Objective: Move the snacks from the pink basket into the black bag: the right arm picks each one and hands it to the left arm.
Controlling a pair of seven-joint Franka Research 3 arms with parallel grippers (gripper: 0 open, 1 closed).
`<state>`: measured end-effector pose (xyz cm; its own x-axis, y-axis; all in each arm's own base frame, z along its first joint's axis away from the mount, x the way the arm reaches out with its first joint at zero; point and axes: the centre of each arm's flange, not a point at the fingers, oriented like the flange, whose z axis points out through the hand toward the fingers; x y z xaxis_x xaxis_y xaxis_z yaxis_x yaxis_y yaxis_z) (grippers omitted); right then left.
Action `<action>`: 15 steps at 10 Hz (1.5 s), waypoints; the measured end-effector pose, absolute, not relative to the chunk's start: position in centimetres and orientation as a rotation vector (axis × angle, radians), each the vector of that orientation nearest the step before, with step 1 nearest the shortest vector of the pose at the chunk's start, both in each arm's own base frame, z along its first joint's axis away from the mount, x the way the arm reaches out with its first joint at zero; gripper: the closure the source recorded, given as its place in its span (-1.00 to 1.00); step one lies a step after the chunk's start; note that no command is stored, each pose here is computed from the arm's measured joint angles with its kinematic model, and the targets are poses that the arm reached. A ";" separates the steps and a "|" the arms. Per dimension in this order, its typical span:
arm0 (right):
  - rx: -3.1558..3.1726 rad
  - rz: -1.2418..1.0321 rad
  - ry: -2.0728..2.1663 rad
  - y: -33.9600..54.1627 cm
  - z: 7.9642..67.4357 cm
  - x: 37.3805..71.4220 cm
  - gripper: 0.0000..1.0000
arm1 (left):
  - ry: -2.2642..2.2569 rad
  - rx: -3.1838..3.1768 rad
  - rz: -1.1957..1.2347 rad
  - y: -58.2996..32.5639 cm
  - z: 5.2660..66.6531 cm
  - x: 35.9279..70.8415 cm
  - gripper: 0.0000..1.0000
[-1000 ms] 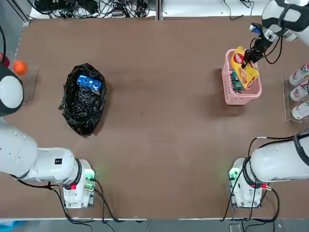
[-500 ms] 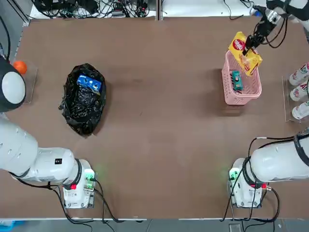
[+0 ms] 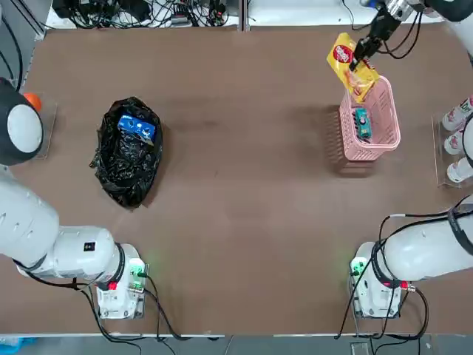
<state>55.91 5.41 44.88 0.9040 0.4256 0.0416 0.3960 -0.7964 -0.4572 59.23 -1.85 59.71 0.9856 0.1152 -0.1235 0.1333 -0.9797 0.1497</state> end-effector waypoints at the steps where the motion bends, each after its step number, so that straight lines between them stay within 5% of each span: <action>1: -2.545 0.071 -0.562 7.5 45.2 55.9 0.53 | 0.187 2.942 -0.182 -2.2 59.4 59.4 -1.00; 10: -2.316 -0.097 -0.572 33.2 51.1 57.5 0.53 | 0.232 2.621 -0.157 -7.0 55.1 63.5 -0.96; 15: -2.352 -0.281 -0.808 46.8 51.5 53.9 0.53 | 0.097 2.523 -0.200 -7.1 52.5 63.3 -0.95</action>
